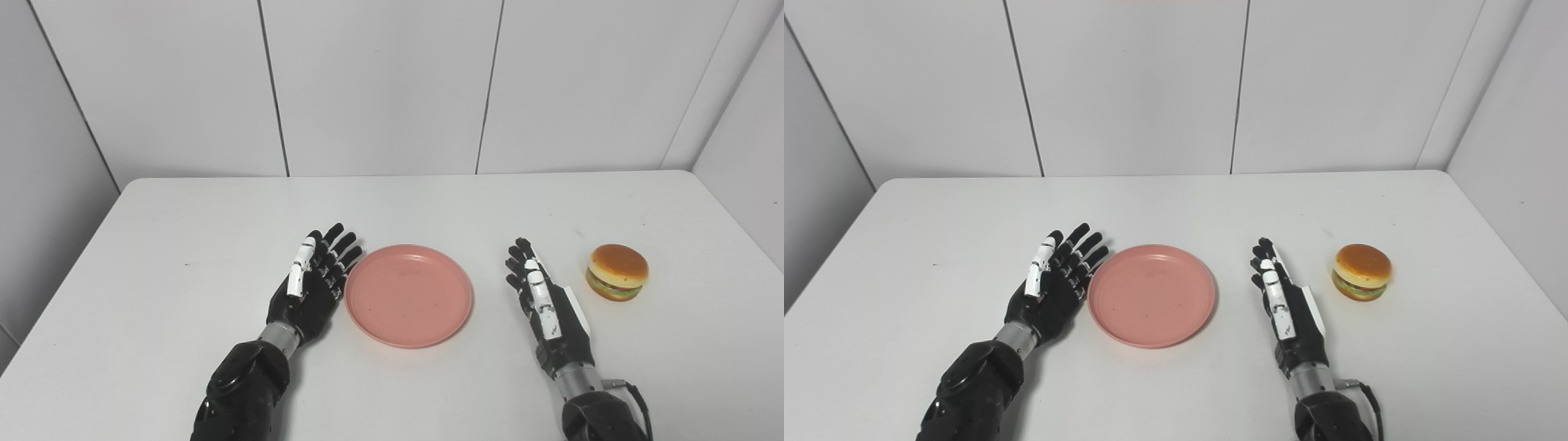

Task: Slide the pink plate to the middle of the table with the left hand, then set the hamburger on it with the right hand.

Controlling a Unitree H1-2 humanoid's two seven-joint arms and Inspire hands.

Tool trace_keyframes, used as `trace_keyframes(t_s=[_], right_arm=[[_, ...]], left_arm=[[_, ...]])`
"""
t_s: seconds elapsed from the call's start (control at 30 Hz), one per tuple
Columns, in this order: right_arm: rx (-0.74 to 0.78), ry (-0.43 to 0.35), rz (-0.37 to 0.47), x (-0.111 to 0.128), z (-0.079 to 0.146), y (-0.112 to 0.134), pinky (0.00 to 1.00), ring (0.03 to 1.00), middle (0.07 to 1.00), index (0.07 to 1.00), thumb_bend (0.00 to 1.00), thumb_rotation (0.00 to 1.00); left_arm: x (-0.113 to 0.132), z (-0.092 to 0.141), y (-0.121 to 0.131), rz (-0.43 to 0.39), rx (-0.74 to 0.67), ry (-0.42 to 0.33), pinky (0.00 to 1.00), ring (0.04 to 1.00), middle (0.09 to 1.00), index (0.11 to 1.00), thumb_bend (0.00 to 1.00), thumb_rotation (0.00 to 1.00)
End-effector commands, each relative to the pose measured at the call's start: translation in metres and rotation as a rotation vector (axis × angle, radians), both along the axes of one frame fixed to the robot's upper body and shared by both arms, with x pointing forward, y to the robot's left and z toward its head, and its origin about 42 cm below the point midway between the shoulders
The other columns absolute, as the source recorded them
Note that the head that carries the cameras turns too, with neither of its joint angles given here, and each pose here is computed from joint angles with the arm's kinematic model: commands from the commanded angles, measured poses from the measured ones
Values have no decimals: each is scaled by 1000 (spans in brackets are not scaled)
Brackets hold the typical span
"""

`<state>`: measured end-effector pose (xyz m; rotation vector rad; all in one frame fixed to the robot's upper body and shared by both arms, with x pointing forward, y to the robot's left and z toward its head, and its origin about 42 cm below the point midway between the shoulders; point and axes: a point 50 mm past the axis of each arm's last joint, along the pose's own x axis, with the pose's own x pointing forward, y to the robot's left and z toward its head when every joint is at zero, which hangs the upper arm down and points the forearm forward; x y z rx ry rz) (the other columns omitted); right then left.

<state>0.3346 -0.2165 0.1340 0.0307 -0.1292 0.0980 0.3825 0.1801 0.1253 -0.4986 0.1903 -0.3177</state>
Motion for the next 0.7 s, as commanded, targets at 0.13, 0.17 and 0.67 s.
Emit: trace_keyframes(t_s=[0.13, 0.17, 0.67], right_arm=[[-49, -201, -37, 14, 67, -6, 920, 912, 930, 939, 387, 1000], [-76, -219, -48, 16, 75, -8, 913, 906, 924, 933, 402, 1000], [-564, -414, -272, 22, 163, -44, 767, 855, 930, 950, 632, 969]], left_arm=[[-4, -21, 17, 18, 22, 42, 974, 962, 973, 973, 327, 1000], [-4, -22, 19, 20, 20, 43, 974, 962, 972, 971, 326, 1000], [-1, -40, 46, 22, -22, 62, 1000, 994, 995, 995, 318, 1000]])
